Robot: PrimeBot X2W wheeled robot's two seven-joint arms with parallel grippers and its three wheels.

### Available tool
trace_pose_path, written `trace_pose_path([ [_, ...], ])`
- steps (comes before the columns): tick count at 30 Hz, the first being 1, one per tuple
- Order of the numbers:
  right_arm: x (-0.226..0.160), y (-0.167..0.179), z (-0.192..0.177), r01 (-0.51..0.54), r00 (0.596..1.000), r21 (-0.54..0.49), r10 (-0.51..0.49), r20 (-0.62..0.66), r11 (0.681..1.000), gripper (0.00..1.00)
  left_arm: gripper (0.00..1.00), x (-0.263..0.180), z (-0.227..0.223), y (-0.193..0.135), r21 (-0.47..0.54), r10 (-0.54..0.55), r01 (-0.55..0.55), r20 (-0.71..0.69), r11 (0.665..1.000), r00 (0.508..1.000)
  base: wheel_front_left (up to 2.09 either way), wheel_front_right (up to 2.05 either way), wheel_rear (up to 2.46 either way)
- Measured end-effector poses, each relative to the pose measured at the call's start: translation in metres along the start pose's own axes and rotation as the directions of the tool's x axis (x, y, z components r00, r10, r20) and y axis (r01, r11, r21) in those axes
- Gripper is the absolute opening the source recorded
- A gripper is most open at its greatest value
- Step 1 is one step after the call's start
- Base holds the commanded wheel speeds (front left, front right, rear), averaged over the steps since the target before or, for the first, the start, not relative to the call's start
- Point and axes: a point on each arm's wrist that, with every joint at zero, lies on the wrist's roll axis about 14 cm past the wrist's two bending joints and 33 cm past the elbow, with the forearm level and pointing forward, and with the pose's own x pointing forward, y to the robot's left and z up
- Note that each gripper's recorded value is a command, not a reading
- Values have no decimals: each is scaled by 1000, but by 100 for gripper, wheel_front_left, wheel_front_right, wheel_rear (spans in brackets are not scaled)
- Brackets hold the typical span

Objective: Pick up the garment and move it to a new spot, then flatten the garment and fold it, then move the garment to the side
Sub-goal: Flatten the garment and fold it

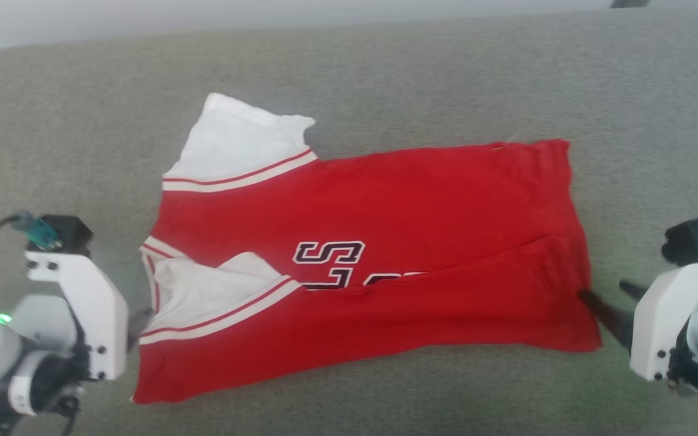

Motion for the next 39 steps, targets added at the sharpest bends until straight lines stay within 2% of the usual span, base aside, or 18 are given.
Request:
trace_pose_path([
  [4,-16,0,30,18,985,-7,-16,169,1000,100,100,-10,28,-3,54,4,-7,57,999,998,0,0,0],
  [7,-29,-2,53,45,952,-23,-36,304,999,100,100,-14,57,-11,97,-20,8,124,995,992,0,0,0],
  [13,-54,-7,93,106,837,-42,-66,543,994,100,100,-6,112,-30,175,-72,32,228,984,971,0,0,0],
  [17,-63,-11,106,136,767,-34,-84,637,990,100,100,8,143,-38,200,-85,32,265,979,960,0,0,0],
  [20,-65,-15,110,154,733,-18,-102,672,988,100,100,20,166,-47,216,-108,46,287,975,952,0,0,0],
  [24,-57,-19,107,165,731,-5,-119,671,986,100,100,43,186,-54,226,-122,57,286,972,950,0,0,0],
  [30,-39,-25,98,166,759,12,-136,636,986,100,100,83,202,-54,215,-104,51,244,975,964,0,0,0],
  [39,-19,-31,84,163,804,19,-144,577,986,100,100,138,175,-47,144,-47,40,47,989,998,0,0,0],
])
